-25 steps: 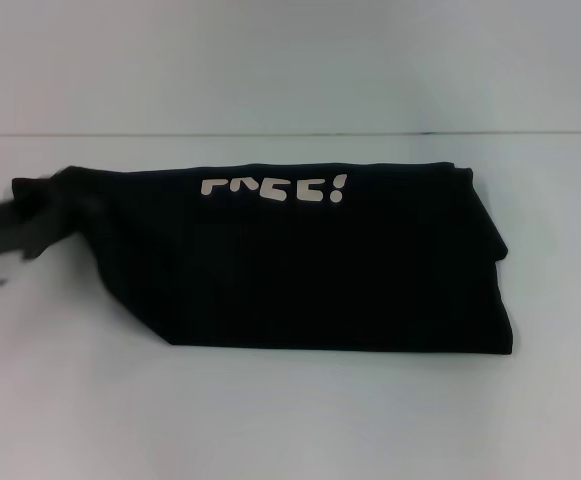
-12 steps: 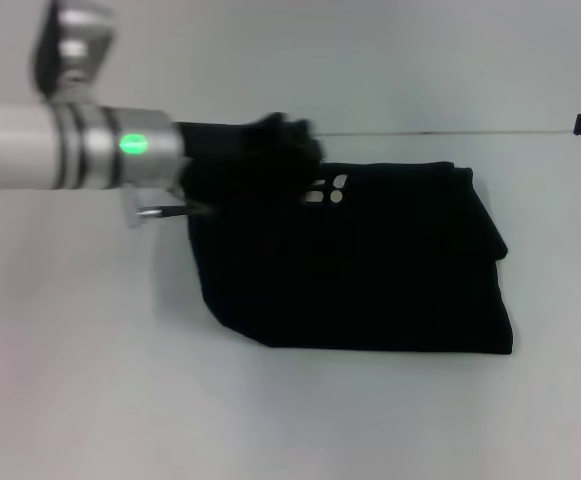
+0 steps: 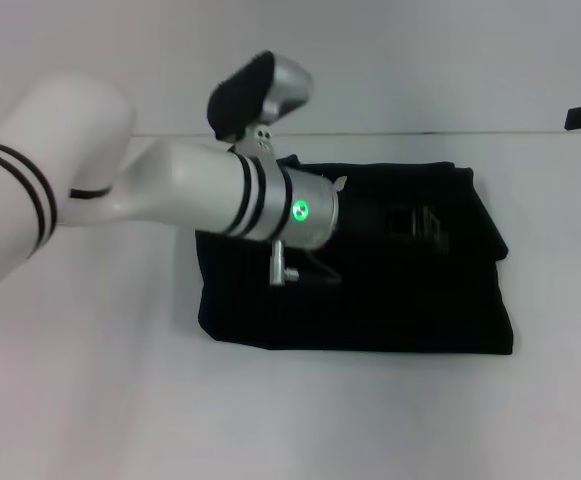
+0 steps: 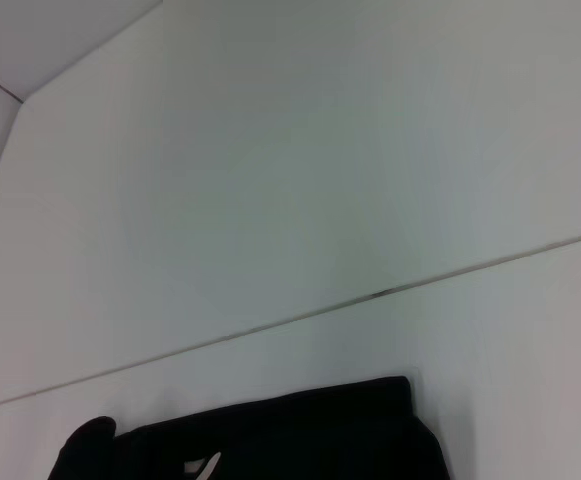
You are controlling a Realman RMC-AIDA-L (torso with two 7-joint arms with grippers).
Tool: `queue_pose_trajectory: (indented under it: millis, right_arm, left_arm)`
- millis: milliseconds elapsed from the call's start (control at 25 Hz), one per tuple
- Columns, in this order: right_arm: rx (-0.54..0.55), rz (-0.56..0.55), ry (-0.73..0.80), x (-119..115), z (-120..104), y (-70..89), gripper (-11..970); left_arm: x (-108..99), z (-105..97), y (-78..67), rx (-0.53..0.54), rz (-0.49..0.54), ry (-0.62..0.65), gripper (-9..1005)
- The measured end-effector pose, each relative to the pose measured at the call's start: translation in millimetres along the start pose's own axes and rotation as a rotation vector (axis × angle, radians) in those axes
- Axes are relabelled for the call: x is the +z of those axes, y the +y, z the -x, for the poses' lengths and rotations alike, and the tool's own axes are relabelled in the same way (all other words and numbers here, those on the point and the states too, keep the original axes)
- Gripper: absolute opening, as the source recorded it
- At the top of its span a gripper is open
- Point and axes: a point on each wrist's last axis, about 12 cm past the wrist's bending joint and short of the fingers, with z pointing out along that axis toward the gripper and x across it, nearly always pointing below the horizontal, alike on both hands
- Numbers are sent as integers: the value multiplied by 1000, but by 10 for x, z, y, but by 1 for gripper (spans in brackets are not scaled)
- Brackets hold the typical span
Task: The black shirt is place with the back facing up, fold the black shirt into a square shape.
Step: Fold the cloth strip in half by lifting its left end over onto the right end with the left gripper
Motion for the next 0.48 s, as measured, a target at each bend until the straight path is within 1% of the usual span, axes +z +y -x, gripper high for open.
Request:
queue_pose_trajectory:
  millis: [120,200,320,440,480]
  right_arm:
    - [0,0,0,8,-5,2,808]
    - [1,-1,2,14,-11,0,808]
    - [2,0,6,18,-18,0,809]
    - [0,3,8,15,-9,15,809]
    - [0,5,11,12,1,28,809]
  left_arm:
    - [49,-75,19,30,29,38,58]
    - [27,-96,56,29,37,42,59]
    - [-109,-87,178,-4,39,7,61]
    - [-340,-99,329,-33,27,-41,63]
    - [-427,-90,359,-32,20,-60,63]
